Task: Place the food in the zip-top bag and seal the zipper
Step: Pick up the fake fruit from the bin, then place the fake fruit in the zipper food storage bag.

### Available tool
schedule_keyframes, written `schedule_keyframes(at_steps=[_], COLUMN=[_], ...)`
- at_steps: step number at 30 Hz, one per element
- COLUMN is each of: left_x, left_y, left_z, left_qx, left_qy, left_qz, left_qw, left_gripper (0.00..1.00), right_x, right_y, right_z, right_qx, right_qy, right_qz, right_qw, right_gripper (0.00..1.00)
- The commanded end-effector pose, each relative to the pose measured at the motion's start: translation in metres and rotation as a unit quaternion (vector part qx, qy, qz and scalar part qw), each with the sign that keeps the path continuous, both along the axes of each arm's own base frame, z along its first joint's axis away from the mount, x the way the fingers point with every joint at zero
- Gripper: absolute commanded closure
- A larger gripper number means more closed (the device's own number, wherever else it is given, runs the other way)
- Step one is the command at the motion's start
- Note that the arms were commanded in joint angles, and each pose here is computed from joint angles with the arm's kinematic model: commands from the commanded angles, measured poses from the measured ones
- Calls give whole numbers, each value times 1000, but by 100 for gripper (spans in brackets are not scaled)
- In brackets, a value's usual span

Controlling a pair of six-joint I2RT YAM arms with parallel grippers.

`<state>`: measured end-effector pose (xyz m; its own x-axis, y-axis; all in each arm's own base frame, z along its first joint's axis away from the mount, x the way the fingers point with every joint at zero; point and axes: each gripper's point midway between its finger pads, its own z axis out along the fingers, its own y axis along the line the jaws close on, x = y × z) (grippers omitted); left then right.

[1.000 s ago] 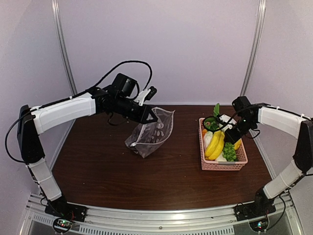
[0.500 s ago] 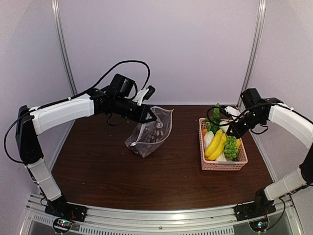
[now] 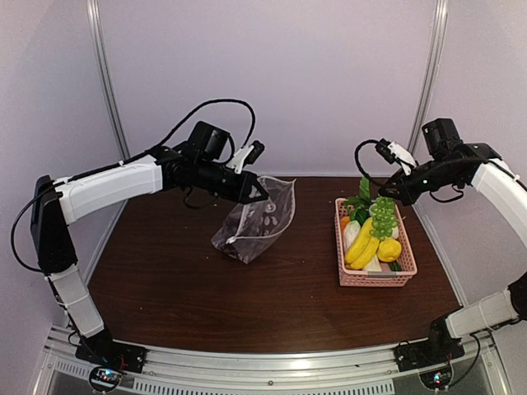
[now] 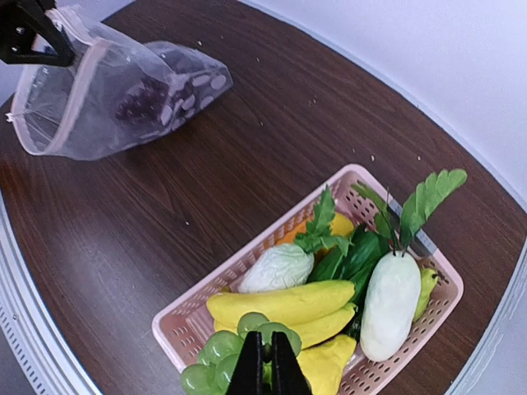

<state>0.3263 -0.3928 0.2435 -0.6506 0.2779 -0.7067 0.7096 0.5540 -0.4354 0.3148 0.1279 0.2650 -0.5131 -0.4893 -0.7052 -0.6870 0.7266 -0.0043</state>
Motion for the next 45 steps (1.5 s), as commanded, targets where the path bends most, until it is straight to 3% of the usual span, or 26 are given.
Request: schedule_keyframes(at_steps=[1, 12, 18, 27, 35, 45], left_x=[14, 26, 28, 24, 18, 17], left_y=[-13, -39, -50, -57, -55, -54], left_z=[19, 28, 27, 34, 42, 43], left_qx=[-32, -80, -95, -106, -101, -101], left_qy=[-7, 34, 50, 59, 63, 66], left_qz=[1, 10, 17, 14, 15, 14], left_qw=[999, 996, 994, 993, 993, 993], left_gripper=[100, 100, 100, 100, 100, 100], right_x=[-2, -2, -5, -15, 14, 21], right_y=[28, 83, 111, 176, 200, 207], right_z=[51, 172, 195, 181, 125, 76], right_qx=[73, 251, 296, 302, 260, 192], right_qy=[-48, -151, -173, -146, -110, -105], right_qz=[69, 152, 188, 257, 249, 233], right_qw=[994, 944, 921, 906, 927, 947], right_gripper=[100, 100, 100, 100, 100, 100])
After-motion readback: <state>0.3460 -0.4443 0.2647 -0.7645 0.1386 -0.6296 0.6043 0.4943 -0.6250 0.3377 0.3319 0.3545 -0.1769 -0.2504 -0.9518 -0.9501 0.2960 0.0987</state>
